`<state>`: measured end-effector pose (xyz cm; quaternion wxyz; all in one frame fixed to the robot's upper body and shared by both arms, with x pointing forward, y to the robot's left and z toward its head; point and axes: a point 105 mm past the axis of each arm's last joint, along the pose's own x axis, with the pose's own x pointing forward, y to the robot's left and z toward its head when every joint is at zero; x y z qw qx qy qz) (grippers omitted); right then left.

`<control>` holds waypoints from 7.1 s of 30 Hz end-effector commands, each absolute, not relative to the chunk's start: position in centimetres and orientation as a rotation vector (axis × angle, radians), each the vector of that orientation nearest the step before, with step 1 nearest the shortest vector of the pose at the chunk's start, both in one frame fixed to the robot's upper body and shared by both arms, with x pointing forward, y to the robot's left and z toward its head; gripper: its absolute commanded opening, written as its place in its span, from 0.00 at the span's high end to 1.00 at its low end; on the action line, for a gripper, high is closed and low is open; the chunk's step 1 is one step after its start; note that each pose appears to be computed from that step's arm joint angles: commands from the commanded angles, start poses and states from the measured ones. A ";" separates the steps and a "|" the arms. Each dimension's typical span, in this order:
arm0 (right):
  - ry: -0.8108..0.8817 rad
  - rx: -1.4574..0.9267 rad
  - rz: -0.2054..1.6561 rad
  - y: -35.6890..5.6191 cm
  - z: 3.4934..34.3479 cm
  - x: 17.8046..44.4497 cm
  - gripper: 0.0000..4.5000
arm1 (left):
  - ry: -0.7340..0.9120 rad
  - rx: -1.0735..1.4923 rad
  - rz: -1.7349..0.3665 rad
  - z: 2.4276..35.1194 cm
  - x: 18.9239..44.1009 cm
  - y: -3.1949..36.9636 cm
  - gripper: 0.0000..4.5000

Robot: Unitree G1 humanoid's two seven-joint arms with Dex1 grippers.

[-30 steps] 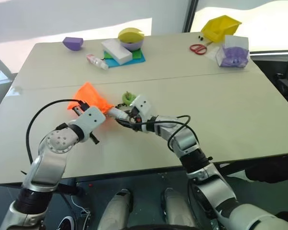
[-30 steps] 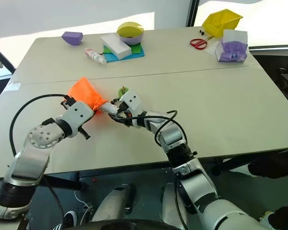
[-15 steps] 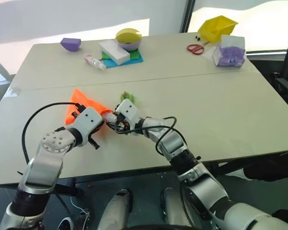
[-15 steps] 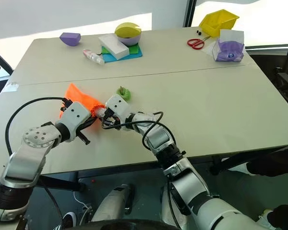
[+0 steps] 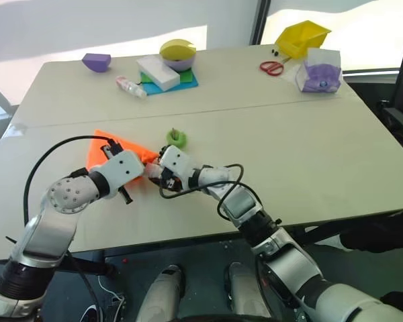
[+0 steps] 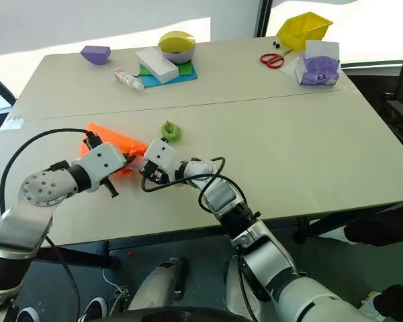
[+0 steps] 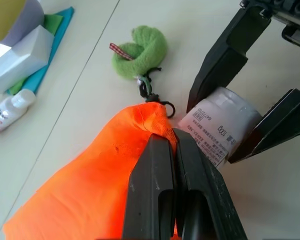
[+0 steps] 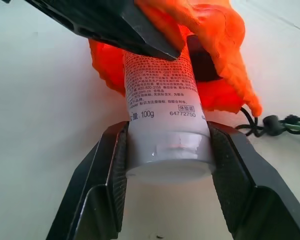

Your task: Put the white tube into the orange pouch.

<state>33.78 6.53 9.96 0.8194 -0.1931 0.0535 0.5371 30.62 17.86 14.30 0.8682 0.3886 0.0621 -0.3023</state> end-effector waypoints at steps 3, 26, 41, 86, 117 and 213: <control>-0.031 -0.421 1.253 9.9 12.4 31.7 0.60 | 0.093 0.813 -0.662 14.9 30.1 16.8 1.00; 0.018 -0.304 1.352 12.2 12.1 30.4 0.60 | 0.141 0.819 -0.727 13.6 28.9 16.5 1.00; 0.008 -0.356 1.375 8.3 12.3 30.3 0.01 | 0.144 0.763 -0.657 12.2 28.8 18.0 1.00; -0.401 -0.927 1.109 8.7 11.8 35.6 0.01 | 0.127 0.767 -0.726 12.0 27.8 17.0 1.00; -0.342 -0.678 1.110 6.7 12.6 35.6 0.99 | 0.080 0.760 -0.742 12.2 28.0 16.2 1.00; 0.209 -0.364 1.145 -3.8 9.5 36.9 0.62 | -0.071 0.615 -0.942 12.6 26.7 13.7 1.00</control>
